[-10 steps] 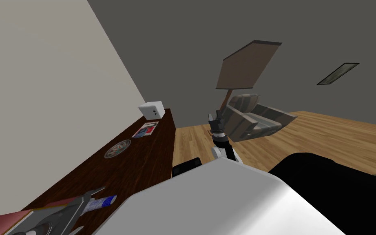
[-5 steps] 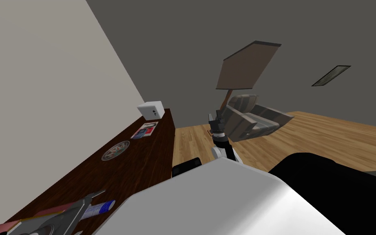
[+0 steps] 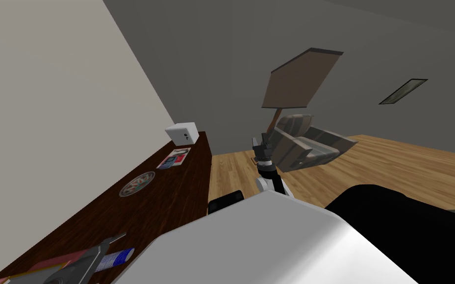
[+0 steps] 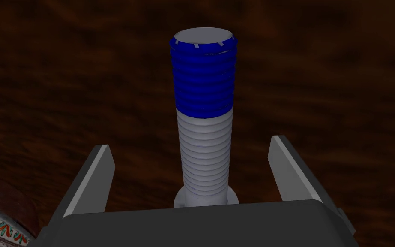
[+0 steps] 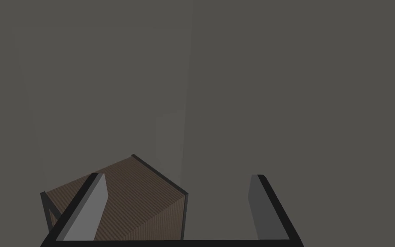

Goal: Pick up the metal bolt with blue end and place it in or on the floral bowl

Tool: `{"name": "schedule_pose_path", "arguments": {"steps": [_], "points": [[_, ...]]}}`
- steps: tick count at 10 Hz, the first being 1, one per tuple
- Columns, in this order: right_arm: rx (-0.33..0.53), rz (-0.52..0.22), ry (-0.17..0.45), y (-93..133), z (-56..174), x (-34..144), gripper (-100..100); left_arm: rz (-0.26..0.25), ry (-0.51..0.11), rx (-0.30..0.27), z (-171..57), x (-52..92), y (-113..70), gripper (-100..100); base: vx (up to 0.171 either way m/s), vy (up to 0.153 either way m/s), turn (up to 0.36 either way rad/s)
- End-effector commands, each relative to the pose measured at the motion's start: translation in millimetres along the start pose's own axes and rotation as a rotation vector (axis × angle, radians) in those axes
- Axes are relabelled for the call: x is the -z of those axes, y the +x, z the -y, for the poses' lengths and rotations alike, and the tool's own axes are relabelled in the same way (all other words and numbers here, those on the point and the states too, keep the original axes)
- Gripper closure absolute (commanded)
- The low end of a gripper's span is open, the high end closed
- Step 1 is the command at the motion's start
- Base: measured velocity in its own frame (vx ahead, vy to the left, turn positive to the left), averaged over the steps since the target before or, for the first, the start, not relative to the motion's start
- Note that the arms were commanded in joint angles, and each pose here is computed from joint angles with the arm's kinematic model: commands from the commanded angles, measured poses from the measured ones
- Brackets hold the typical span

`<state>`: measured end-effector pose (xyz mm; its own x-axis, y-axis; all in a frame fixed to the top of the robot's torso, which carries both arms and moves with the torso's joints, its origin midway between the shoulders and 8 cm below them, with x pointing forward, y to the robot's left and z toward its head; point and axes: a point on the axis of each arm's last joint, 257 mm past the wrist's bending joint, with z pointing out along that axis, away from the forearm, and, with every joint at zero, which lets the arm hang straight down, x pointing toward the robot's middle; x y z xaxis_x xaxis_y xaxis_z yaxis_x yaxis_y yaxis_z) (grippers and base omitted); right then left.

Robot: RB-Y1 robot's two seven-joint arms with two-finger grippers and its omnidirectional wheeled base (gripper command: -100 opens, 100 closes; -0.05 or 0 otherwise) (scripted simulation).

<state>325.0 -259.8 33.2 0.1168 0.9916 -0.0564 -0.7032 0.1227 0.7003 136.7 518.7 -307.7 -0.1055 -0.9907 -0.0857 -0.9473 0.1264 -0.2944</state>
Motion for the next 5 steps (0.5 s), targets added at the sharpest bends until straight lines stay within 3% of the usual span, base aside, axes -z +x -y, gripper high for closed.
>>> {"name": "schedule_pose_path", "arguments": {"steps": [1, 2, 5], "points": [[0.000, 0.000, 0.000, 0.0, 0.0, 0.0, 0, 0.000, 0.000, 0.000, 0.0, 0.0, 0.0, -100, 0.009, -0.007, 0.002], [0.000, 0.000, 0.000, 0.0, 0.0, 0.0, 0, 0.000, 0.001, 0.000, 0.0, -0.1, 0.0, 100, 0.000, 0.000, 0.000], [0.000, 0.000, 0.000, 0.0, 0.0, 0.0, 0, 0.000, 0.001, 0.001, -0.1, -0.1, -0.1, 100, 0.000, 0.000, 0.000]]}}
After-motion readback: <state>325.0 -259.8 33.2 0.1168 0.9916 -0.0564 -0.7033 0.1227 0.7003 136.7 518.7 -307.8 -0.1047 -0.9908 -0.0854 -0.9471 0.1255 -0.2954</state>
